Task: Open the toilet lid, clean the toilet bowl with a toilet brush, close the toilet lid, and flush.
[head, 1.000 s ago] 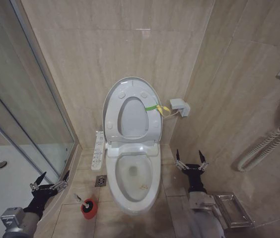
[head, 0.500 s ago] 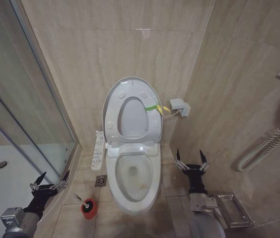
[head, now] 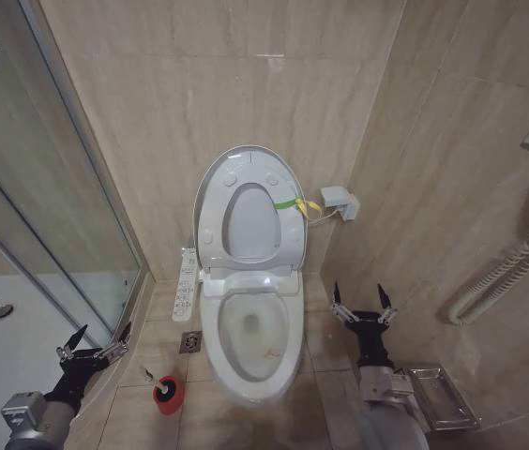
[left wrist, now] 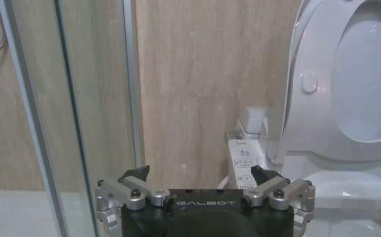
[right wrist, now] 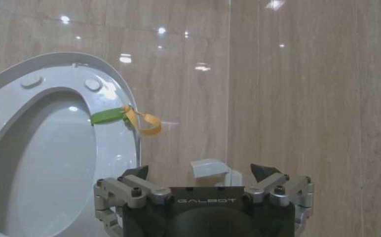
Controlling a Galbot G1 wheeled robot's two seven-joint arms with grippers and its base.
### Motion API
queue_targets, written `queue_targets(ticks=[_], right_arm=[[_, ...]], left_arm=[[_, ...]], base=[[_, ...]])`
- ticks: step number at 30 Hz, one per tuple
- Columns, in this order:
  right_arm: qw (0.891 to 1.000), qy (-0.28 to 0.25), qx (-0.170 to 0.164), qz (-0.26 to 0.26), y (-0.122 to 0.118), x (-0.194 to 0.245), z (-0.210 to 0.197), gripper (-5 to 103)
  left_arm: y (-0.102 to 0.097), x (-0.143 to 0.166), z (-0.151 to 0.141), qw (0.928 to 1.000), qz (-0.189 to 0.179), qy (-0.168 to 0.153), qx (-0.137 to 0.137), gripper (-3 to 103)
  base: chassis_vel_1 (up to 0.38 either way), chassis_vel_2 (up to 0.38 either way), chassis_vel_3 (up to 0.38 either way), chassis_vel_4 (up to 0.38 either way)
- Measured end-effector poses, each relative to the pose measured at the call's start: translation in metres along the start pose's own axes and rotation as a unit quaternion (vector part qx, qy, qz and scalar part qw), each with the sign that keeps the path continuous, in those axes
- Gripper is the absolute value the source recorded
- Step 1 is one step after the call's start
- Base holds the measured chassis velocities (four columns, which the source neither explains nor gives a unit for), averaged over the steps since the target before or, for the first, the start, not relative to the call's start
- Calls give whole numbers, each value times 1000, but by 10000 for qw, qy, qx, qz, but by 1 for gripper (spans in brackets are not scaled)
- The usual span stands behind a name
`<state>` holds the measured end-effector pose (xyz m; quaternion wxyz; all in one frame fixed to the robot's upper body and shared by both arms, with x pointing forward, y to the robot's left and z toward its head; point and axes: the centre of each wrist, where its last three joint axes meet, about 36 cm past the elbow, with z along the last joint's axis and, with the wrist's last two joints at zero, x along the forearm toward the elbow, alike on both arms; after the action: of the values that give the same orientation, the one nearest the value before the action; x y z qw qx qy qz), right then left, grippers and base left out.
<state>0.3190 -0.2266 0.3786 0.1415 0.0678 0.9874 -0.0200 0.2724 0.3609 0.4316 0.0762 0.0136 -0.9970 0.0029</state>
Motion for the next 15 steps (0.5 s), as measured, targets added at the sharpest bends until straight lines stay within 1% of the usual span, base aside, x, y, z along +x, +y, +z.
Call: queue_targets(ticks=[15], right_arm=[[10000,3,-4,-3,0,0,0,100]], left_arm=[[0,0,0,10000,0,0,0,100]], base=[[0,0,0,0]])
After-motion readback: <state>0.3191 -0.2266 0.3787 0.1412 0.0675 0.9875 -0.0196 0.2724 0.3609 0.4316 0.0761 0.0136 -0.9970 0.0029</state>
